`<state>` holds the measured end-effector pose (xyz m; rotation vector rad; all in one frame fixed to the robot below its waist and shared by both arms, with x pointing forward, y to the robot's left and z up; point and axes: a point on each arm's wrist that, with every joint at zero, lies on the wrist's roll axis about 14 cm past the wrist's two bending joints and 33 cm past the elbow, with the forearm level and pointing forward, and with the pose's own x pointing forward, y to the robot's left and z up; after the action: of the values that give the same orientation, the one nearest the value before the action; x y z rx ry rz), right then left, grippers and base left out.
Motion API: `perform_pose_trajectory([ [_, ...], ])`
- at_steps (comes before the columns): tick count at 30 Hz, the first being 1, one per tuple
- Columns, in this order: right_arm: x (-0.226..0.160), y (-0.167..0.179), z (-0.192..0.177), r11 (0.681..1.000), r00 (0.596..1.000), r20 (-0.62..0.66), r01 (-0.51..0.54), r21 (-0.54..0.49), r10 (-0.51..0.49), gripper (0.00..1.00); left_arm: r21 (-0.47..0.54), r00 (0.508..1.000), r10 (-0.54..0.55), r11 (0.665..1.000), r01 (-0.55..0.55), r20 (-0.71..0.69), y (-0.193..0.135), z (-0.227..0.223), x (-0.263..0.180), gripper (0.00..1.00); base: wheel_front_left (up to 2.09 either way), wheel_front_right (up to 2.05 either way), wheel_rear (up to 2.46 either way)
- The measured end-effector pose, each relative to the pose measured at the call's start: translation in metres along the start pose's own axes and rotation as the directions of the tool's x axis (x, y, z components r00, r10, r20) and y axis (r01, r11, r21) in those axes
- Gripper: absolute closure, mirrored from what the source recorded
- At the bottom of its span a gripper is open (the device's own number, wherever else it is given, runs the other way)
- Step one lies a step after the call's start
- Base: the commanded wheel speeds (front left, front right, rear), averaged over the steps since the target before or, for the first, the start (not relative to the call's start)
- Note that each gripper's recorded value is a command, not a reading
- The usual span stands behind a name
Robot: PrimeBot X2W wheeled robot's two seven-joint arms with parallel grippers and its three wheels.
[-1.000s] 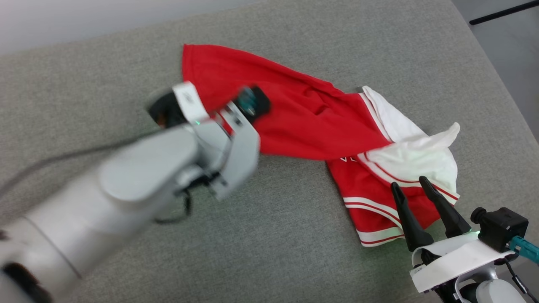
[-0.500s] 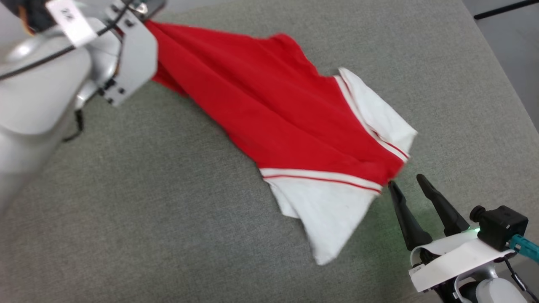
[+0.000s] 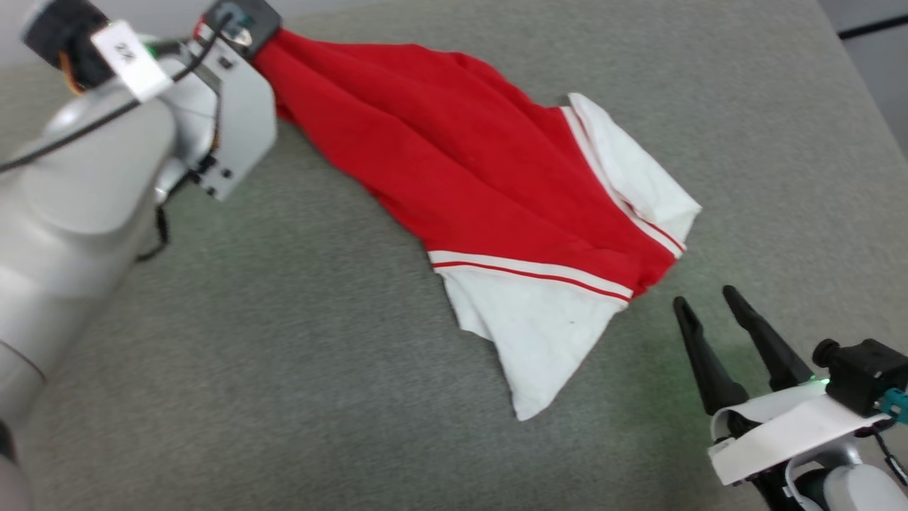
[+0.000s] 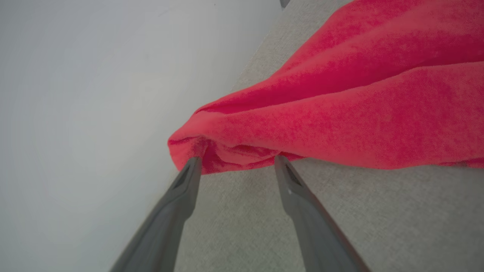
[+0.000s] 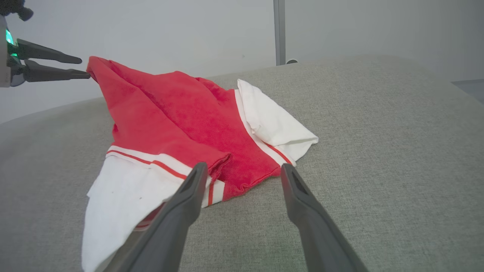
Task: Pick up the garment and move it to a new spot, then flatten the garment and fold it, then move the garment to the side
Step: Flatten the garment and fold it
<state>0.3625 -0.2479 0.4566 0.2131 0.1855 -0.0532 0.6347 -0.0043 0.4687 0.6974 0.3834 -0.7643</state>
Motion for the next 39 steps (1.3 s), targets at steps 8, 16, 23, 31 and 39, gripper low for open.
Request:
perform_pose_trajectory([
  [8,0.008,0.013,0.007,0.998,0.998,0.005,-0.057,-0.023,0.057,0.0,-0.199,0.983,-0.181,0.965,0.174,-0.019,-0.051,0.011,-0.034,0.0,0.0,0.0,0.0],
  [16,0.014,0.032,0.015,0.993,0.993,0.019,-0.114,-0.023,0.115,0.0,-0.392,0.845,-0.528,0.797,0.459,-0.084,-0.15,0.011,-0.08,0.0,0.0,0.0,0.0],
  [23,0.014,0.029,0.016,0.995,0.995,0.023,-0.101,-0.023,0.102,0.0,-0.451,0.758,-0.648,0.698,0.556,-0.069,-0.192,0.021,-0.081,0.0,0.0,0.0,0.0],
  [31,0.009,0.019,0.01,0.998,0.998,0.017,-0.057,-0.009,0.057,0.0,-0.487,0.726,-0.682,0.666,0.566,-0.089,-0.219,0.022,-0.063,0.0,0.0,0.0,0.0],
  [39,0.005,0.012,0.004,1.0,0.999,0.009,-0.031,0.0,0.031,0.0,-0.5,0.695,-0.695,0.675,0.543,-0.183,-0.23,0.003,-0.051,0.0,0.0,0.0,0.0],
])
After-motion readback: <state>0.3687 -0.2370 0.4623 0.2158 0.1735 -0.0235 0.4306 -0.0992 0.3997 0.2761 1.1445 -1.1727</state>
